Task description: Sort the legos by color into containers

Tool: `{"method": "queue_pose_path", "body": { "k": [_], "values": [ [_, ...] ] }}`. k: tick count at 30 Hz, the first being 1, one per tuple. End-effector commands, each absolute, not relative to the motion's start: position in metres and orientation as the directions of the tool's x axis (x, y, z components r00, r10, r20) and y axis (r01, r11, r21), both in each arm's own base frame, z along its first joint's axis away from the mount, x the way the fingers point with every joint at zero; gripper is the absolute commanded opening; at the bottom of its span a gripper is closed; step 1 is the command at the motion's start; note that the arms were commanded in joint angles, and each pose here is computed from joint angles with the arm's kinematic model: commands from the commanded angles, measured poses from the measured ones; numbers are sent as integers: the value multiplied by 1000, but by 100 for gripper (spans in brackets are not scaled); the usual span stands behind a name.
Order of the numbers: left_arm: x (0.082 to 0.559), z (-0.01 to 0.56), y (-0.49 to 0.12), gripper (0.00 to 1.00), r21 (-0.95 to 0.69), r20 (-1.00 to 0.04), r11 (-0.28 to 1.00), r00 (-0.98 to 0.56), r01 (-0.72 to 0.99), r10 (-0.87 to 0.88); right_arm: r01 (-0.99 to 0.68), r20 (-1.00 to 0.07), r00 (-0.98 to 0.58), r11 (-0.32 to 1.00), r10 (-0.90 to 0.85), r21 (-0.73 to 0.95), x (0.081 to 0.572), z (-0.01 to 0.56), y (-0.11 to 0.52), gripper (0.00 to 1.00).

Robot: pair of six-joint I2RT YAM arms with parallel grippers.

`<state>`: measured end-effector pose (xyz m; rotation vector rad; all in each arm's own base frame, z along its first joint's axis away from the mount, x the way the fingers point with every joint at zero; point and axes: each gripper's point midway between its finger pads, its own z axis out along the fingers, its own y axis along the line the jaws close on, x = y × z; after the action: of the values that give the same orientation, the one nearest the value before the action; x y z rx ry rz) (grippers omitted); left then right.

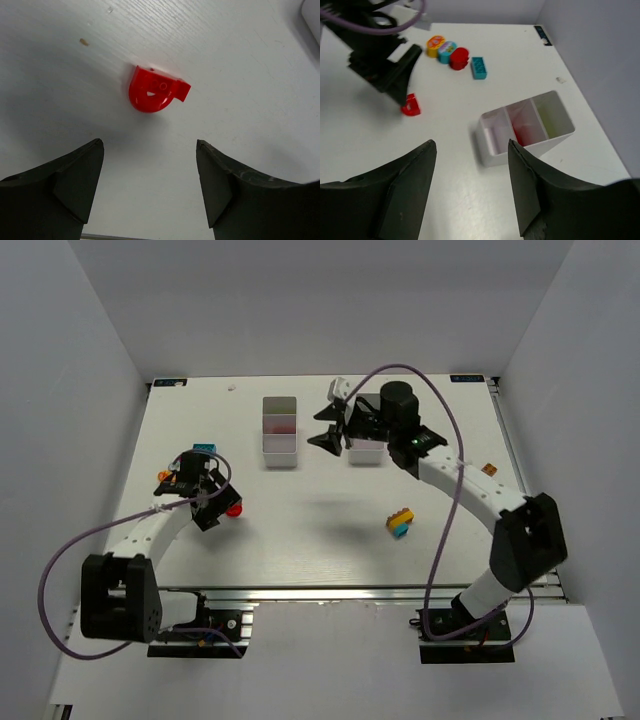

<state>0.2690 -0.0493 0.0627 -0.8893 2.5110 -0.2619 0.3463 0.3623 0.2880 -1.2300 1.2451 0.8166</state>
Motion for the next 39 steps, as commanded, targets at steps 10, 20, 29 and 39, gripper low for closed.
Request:
{"method": "queue_pose_path", "body": {
  "k": [10, 20, 29, 39],
  "values": [
    [318, 40, -58, 85, -315, -360, 834, -756, -453, -547, -976, -965, 28, 200, -260, -82, 289, 229, 320, 66],
    [318, 29, -41, 79, -180, -350, 867, -794, -464, -497, -975, -963, 14, 209, -268, -72, 282, 223, 314, 66],
    [309, 18, -40, 75, -123, -297, 901, -851, -416, -433, -974, -966, 11, 216, -257, -69, 283, 224, 315, 67],
    [308, 12, -44, 70, -100, -275, 920, -878, -380, -392, -971, -966, 10, 227, -259, -71, 284, 221, 312, 67]
  ]
}}
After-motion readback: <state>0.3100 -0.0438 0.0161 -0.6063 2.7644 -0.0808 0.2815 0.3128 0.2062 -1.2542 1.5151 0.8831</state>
